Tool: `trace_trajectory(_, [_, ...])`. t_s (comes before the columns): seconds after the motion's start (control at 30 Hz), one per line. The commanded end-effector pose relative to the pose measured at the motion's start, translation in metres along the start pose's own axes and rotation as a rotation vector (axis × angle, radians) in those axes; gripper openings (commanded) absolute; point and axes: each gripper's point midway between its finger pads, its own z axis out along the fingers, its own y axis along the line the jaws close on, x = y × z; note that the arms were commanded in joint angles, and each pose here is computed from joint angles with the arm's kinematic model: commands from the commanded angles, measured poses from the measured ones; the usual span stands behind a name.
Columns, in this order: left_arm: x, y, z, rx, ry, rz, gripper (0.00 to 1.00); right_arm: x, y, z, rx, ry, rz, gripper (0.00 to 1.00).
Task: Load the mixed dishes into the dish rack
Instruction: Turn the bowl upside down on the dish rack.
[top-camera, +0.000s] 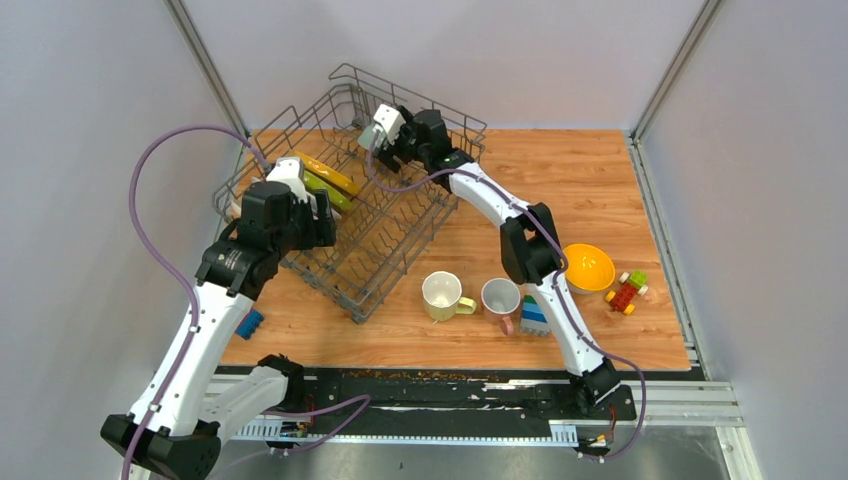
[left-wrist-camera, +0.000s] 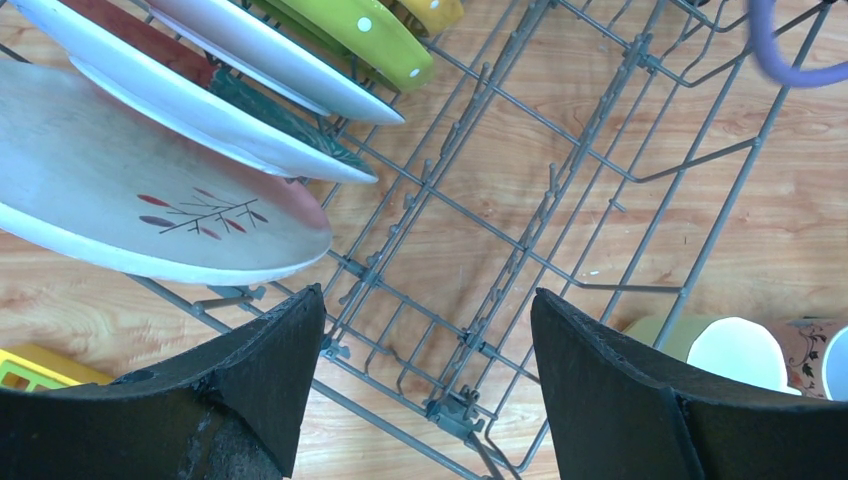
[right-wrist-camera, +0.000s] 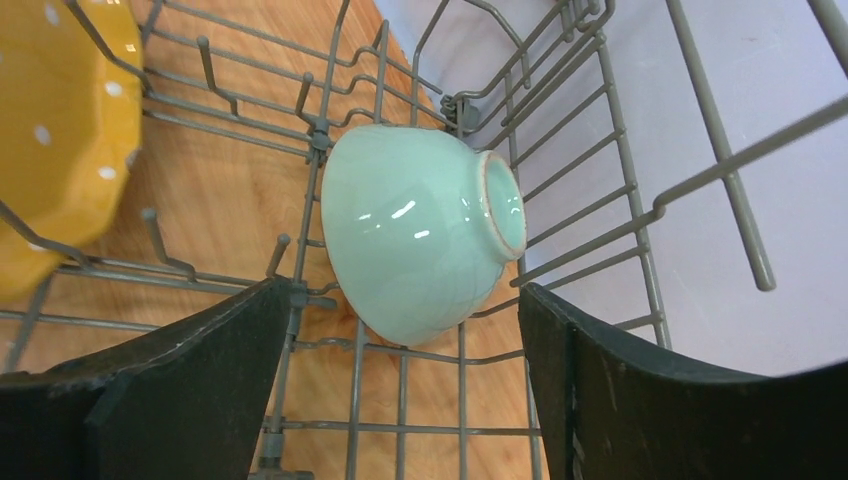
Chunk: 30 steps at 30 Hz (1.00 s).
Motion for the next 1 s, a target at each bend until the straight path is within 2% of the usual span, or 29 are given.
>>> trace_trajectory(0.0, [-0.019,-0.003,-0.006,0.012,-0.051,0.01,0.82,-0.112,-0.049,-0.037,0.082,-0.249,0.169,0.82])
trace_trajectory(0.07, [-0.019,-0.004,-0.005,0.016,-0.049,0.011,0.82,-0.121,-0.057,-0.041,0.119,-0.271,0.315,0.75])
trace_trajectory(0.17, [-0.019,-0.008,-0.005,0.041,-0.05,0.012,0.82,-0.111,-0.058,-0.04,0.147,-0.249,0.442,0.67])
trace_trajectory(0.3, [-0.019,-0.027,-0.004,0.153,-0.044,0.045,0.83,-0.09,-0.052,-0.035,0.18,-0.196,0.594,0.53])
trace_trajectory(0.33, [-0.016,-0.038,-0.005,0.218,-0.031,0.058,0.83,-0.084,-0.051,-0.035,0.19,-0.175,0.619,0.52])
trace_trajectory(0.47, [-0.008,-0.07,0.0,0.4,0.018,0.069,0.83,-0.07,-0.053,-0.04,0.24,-0.12,0.656,0.51])
trace_trajectory(0.6, [-0.005,-0.09,0.014,0.498,0.052,0.053,0.83,-0.063,-0.051,-0.052,0.212,-0.058,0.644,0.53])
trace_trajectory(0.77, [-0.006,-0.091,0.021,0.491,0.067,0.072,0.83,-0.009,-0.057,-0.074,0.304,0.128,0.646,0.59])
trace_trajectory(0.97, [-0.002,-0.086,0.022,0.468,0.069,0.067,0.83,0.031,-0.067,-0.121,0.407,0.259,0.646,0.61])
